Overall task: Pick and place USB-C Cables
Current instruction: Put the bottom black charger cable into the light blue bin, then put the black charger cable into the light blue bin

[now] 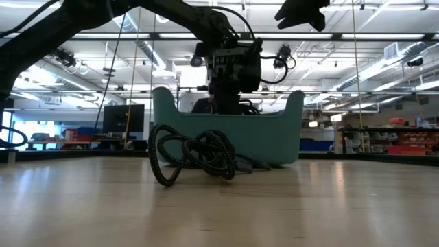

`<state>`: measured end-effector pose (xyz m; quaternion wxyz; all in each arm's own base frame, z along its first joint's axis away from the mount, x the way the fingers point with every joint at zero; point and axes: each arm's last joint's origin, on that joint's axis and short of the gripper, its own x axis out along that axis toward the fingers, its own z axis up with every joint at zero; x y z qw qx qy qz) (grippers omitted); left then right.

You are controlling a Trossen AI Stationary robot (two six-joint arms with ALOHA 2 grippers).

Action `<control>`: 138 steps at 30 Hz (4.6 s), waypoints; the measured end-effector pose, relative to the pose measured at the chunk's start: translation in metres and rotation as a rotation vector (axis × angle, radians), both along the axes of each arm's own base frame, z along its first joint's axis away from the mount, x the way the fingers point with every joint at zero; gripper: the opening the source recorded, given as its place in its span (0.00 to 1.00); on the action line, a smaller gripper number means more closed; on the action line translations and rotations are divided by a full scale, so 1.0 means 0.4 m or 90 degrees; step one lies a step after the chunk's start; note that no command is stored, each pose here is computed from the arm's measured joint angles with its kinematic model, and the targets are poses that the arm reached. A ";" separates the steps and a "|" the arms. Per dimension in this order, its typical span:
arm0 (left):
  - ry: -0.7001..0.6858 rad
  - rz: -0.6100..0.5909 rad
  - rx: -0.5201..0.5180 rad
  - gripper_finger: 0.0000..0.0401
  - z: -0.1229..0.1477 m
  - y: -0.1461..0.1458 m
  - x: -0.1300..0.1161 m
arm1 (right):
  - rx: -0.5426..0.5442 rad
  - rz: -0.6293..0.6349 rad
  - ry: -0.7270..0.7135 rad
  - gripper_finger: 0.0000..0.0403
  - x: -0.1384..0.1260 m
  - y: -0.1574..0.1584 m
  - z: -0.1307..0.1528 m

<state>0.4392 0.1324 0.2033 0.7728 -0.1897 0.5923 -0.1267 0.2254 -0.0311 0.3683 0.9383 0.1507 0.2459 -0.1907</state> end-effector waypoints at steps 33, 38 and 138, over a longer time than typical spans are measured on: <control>0.046 0.025 0.111 0.31 -0.012 -0.009 0.005 | 0.004 -0.001 0.000 0.32 0.001 0.000 -0.001; 0.053 0.028 0.110 0.40 -0.012 -0.019 0.006 | 0.002 0.002 0.001 0.32 0.001 0.000 -0.001; -0.361 0.172 0.054 0.41 0.420 -0.678 -0.178 | -0.059 0.054 0.054 0.32 -0.005 0.001 -0.011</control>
